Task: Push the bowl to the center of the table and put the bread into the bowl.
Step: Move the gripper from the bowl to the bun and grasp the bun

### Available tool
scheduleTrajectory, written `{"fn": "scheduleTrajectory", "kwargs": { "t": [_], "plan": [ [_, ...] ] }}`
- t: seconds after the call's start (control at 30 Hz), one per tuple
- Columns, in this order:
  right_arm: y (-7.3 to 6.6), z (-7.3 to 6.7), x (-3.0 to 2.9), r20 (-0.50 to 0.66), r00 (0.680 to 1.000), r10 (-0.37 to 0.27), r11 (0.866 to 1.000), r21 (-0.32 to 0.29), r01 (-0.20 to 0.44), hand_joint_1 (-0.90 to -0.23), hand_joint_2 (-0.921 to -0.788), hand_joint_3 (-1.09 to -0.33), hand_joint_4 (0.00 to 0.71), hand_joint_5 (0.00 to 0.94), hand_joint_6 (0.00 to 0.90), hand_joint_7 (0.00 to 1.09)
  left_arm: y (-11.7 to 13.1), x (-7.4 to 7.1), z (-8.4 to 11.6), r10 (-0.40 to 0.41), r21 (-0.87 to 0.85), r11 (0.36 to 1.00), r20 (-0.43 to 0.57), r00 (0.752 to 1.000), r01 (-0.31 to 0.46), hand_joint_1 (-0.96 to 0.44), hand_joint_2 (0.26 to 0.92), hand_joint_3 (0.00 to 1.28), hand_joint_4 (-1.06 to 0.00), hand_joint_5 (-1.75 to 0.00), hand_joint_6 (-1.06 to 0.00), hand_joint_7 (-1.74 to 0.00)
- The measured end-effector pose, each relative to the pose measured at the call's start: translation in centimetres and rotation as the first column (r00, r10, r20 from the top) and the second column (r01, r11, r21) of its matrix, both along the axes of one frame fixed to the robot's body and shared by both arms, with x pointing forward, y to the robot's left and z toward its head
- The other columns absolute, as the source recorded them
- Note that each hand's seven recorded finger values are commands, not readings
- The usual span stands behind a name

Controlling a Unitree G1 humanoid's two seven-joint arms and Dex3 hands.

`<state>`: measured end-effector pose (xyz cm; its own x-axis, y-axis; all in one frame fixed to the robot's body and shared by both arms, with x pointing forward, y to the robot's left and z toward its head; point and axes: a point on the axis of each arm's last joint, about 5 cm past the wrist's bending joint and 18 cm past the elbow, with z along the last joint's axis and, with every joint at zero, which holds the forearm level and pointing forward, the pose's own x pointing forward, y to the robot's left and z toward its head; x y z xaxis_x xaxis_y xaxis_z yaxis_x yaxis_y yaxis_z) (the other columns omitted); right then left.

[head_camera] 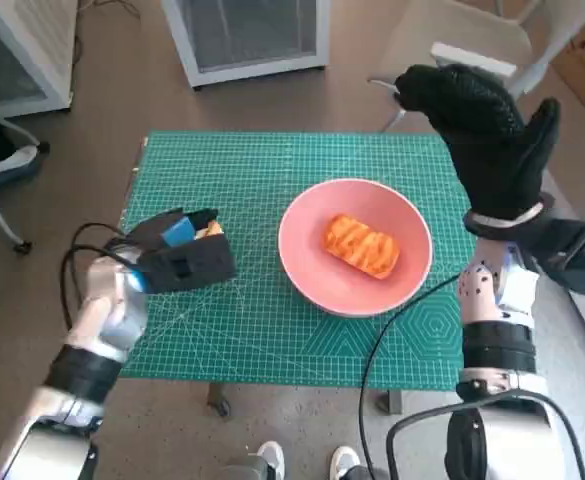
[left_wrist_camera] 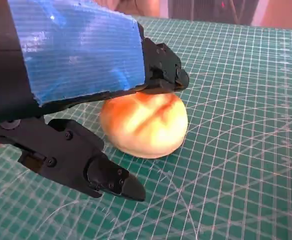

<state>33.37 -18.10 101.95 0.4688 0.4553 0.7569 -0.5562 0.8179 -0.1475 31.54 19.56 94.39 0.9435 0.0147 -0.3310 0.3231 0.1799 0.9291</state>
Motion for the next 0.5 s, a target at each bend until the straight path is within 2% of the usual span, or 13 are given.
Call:
{"fn": "scheduleTrajectory", "kwargs": {
  "t": [0.07, 0.17, 0.5],
  "plan": [
    [-0.02, 0.00, 0.00, 0.000, 1.000, 0.000, 1.000, 0.000, 0.000, -0.639, -0.921, -0.740, 0.253, 0.006, 0.157, 0.39, -0.14, 0.19, -0.43, -0.012, 0.036, 0.999, 0.027, 1.000, 0.011, 0.01, 0.914, 0.11, -0.60, -1.24, -0.61, -0.97],
    [-0.08, 0.01, -0.01, 0.001, 1.000, 0.000, 1.000, 0.002, 0.000, -0.638, -0.921, -0.740, 0.254, 0.006, 0.157, 0.39, -0.05, 0.44, -0.67, -0.026, 0.073, 0.997, 0.054, 0.998, 0.022, 0.01, 0.918, 0.11, -0.60, -1.31, -0.63, -1.03],
    [-0.15, 0.12, -0.05, 0.005, 1.000, 0.000, 1.000, 0.003, 0.000, -0.638, -0.921, -0.740, 0.254, 0.005, 0.157, 0.39, 0.14, 1.01, -0.56, -0.035, 0.094, 0.995, 0.071, 0.997, 0.029, 0.00, 0.920, 0.11, -0.61, -1.34, -0.63, -1.07]
  ]
}}
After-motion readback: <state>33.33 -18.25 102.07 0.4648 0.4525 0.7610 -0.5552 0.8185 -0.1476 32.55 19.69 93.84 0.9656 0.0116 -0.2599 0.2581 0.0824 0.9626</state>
